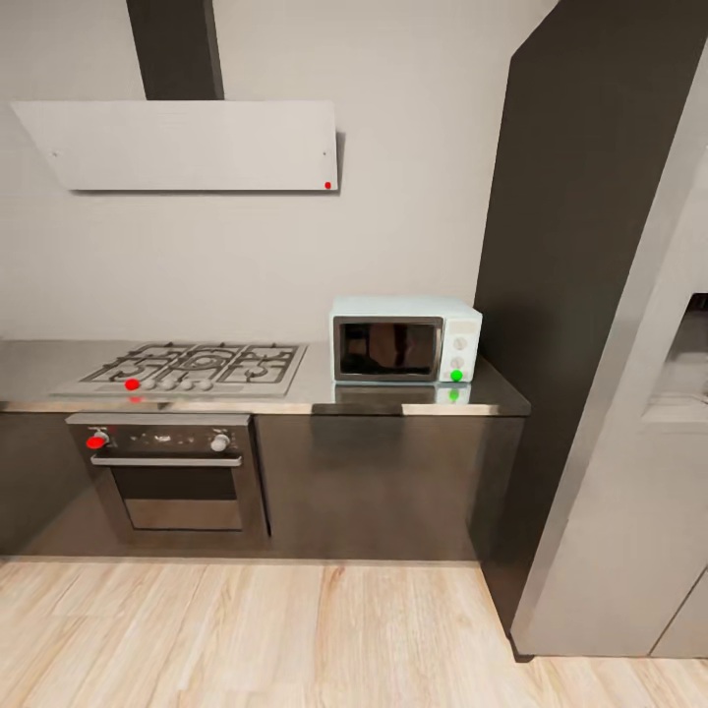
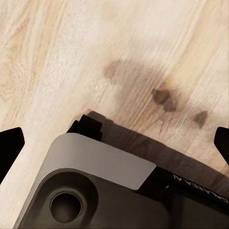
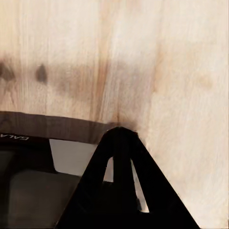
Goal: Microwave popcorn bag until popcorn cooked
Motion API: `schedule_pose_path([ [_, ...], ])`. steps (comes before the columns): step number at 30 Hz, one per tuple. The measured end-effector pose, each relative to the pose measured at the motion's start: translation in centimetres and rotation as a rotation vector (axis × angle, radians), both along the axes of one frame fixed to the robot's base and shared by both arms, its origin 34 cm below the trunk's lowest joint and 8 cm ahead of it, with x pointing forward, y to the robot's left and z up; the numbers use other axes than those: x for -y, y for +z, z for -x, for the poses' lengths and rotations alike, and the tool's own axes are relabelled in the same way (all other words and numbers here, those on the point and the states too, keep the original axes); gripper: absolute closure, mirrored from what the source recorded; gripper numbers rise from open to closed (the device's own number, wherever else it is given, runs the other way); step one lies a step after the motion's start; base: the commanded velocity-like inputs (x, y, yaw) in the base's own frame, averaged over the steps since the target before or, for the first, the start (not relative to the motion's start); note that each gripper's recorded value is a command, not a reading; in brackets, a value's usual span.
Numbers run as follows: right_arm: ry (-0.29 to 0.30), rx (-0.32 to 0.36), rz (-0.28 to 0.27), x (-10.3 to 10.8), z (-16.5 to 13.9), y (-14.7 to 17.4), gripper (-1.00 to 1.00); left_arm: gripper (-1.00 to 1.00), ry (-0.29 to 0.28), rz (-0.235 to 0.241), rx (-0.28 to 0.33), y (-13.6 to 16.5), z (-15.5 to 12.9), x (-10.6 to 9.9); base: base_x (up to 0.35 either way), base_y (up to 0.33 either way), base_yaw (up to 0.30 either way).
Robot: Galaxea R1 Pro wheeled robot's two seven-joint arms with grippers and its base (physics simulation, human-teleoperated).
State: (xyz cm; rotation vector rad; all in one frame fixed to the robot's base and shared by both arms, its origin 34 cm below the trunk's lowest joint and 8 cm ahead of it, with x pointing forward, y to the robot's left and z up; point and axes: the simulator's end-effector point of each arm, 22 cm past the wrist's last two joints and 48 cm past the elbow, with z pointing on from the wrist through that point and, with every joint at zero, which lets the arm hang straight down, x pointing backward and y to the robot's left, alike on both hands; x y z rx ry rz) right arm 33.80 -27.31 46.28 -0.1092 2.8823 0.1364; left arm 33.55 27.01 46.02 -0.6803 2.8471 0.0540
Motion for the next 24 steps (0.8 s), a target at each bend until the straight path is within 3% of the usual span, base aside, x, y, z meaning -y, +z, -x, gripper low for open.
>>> schedule_pose_path([
  [5, -0.032, -0.01, 0.028, 0.4, 3.3, -0.8, 1.0, -1.0, -0.002, -0.01, -0.005, 0.0, 0.1, -0.5, 0.0, 0.0, 0.0],
  [19, -0.037, -0.021, 0.035, 0.7, 4.5, -1.0, 1.0, -1.0, -0.005, -0.02, -0.004, 0.0, 0.1, -1.1, 0.0, 0.0, 0.214],
  [24, -0.023, -0.025, 0.04, 0.2, 6.1, -1.3, 1.0, -1.0, -0.01, -0.036, 0.0, -0.2, 1.0, -1.9, 0.0, 0.0, 0.019],
])
